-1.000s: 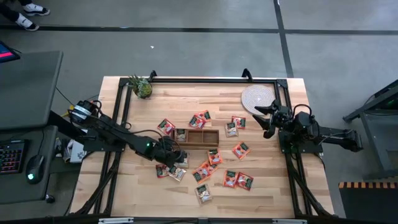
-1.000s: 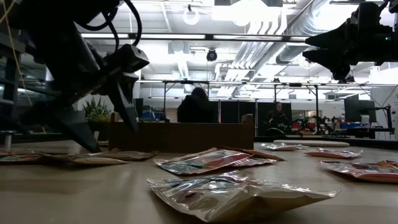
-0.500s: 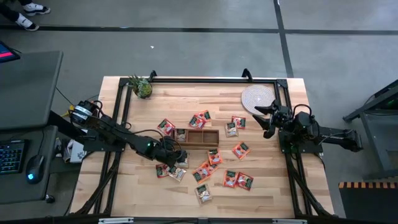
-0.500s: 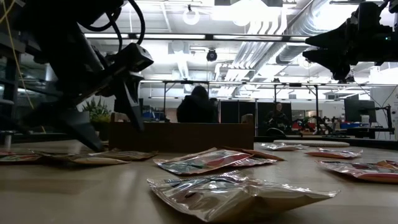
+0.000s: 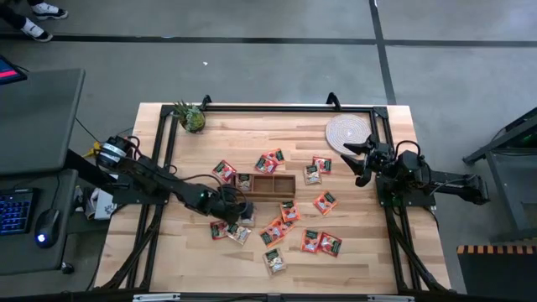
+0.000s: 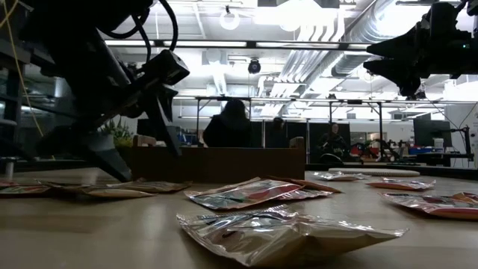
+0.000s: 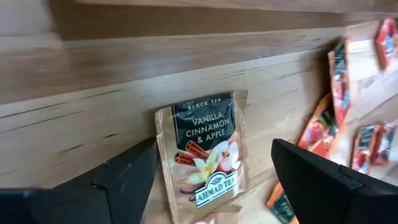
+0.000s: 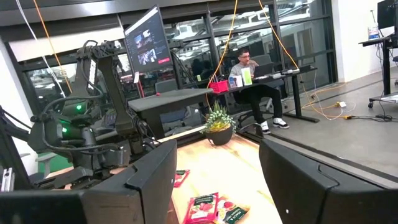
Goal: Pick & Place Tea
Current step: Put the brown tea bag into the left section of the brown wooden organizer
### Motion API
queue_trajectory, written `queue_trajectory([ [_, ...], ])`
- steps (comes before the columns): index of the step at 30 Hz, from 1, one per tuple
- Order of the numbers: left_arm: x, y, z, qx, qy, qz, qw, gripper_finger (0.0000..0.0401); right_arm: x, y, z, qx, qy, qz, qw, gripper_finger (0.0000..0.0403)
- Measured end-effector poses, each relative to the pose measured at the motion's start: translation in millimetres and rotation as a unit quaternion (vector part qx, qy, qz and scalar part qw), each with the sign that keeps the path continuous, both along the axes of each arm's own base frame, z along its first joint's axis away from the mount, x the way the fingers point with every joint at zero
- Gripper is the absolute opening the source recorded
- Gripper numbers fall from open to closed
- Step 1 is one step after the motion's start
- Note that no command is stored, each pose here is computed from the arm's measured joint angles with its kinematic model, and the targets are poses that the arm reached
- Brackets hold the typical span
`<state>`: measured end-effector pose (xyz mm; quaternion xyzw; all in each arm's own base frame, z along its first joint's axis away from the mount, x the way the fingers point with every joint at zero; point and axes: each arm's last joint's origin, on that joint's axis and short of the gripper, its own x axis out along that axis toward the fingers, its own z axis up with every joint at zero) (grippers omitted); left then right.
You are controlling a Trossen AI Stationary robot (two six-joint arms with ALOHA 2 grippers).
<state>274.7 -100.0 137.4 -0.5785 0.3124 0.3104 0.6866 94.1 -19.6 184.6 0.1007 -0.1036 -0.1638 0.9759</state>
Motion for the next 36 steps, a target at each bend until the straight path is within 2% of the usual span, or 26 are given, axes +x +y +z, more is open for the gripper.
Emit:
queue_trajectory([
  [10, 6.8, -1.0, -4.7, -0.007, -0.009, 0.002, 1.000, 0.0311, 0.0, 0.0, 0.0, 0.000, 0.000, 0.000, 1.000, 0.0225],
  [13, 6.5, -0.9, -5.2, -0.009, -0.006, 0.000, 1.000, 0.0299, 0.0, 0.0, -0.1, 0.000, 0.000, 0.000, 1.000, 0.0224],
  [25, 5.1, -0.3, -7.0, -0.004, 0.002, 0.001, 1.000, 0.0184, 0.0, 0.0, 0.0, 0.000, 0.000, 0.000, 1.000, 0.0225],
  [36, 3.4, 0.6, -8.6, 0.005, 0.011, 0.005, 1.000, 0.0099, 0.0, 0.0, 0.0, 0.000, 0.000, 0.000, 1.000, 0.0225],
])
